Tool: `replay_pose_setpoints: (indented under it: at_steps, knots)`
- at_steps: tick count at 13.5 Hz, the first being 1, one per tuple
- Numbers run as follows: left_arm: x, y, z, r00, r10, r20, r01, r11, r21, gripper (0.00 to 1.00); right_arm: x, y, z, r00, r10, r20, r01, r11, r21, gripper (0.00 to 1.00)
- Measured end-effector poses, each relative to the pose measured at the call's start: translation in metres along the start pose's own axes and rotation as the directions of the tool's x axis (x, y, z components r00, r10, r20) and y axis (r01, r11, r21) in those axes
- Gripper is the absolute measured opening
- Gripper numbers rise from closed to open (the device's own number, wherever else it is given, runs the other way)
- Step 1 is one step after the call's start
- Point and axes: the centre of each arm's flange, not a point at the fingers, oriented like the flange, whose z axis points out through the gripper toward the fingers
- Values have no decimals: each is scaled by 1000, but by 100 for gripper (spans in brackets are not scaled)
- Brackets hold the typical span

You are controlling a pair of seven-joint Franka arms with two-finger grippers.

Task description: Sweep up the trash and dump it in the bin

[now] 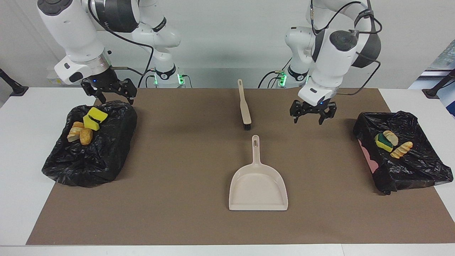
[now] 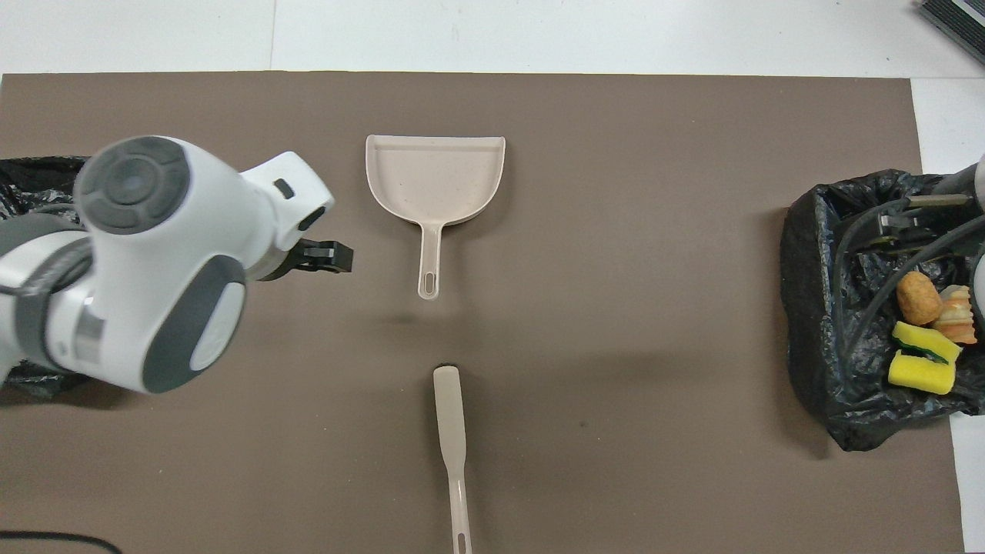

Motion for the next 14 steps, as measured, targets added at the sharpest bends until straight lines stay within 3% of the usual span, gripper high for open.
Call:
replay_pose_setpoints:
  at_steps: [3,6,14]
  knots:
    - [-16,-45,-70,999,35,1,-35,999,2,100,0,0,0,1000,0,0,0,1000,0,100]
    - [-27,-83,-132,1000,20,-3,-20,999,-36,100,0,0,0,1000,0,0,0,1000,0,100]
    - [-12,-98,-146,999,43,3,-43,998,-46,100,0,0,0,1000,0,0,0,1000,0,100]
